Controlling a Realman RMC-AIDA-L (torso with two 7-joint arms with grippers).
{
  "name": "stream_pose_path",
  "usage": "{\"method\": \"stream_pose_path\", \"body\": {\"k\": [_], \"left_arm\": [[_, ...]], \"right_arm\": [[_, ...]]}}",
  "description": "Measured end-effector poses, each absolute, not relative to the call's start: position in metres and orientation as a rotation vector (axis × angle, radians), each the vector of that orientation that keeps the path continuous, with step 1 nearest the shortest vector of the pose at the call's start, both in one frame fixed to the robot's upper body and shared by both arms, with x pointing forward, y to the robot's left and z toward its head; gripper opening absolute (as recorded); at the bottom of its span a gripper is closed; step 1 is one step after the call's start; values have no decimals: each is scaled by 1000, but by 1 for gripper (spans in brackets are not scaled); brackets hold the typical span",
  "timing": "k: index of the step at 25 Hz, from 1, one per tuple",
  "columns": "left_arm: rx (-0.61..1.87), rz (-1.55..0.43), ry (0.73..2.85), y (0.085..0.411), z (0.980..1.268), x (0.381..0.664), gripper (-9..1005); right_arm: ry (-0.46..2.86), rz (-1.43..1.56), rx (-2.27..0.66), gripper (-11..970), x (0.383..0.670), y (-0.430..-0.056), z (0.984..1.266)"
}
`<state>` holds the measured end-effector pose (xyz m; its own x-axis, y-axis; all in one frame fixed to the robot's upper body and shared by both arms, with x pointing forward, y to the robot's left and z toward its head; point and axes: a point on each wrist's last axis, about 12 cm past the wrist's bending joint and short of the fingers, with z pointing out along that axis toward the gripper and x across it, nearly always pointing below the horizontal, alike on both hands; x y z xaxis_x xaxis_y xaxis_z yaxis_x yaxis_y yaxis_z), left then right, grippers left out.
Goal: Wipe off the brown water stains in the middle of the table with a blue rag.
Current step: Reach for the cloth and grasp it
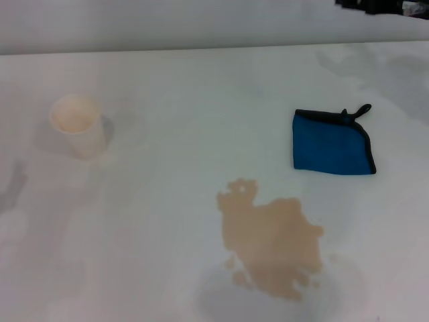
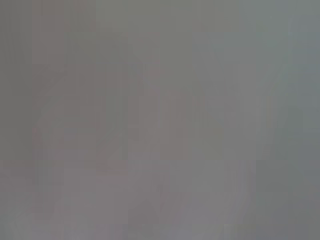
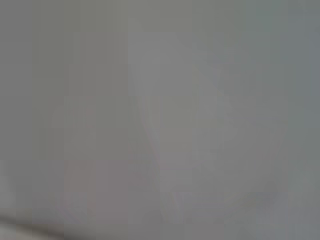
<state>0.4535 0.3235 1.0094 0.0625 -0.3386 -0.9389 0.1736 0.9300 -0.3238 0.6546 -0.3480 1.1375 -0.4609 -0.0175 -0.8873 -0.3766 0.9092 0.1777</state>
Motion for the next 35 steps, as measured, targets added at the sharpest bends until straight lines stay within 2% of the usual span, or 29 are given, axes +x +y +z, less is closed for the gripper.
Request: {"method": "stream_pose_path", "body": {"k": [7, 11, 15, 19, 27, 35], "left_arm": [[-196, -384, 1438, 327, 1014, 465, 882], [-244, -385, 1445, 329, 1014, 472, 882], [-254, -396, 1458, 327, 1014, 479, 882], [-243, -406, 1488, 322, 1014, 490, 882], [-244, -408, 1497, 322, 1013, 492, 883], [-247, -407, 1498, 322, 1013, 491, 883]], "right_arm": [[2294, 294, -564, 821, 655, -329, 1171], [2444, 190, -739, 820, 647, -302, 1177], [2581, 53, -855, 819, 642, -273, 1167], [2660, 37, -914, 818, 638, -256, 1150], [2701, 120, -935, 813, 635, -239, 1129], [2730, 125, -881, 809, 636, -240, 1115]]}}
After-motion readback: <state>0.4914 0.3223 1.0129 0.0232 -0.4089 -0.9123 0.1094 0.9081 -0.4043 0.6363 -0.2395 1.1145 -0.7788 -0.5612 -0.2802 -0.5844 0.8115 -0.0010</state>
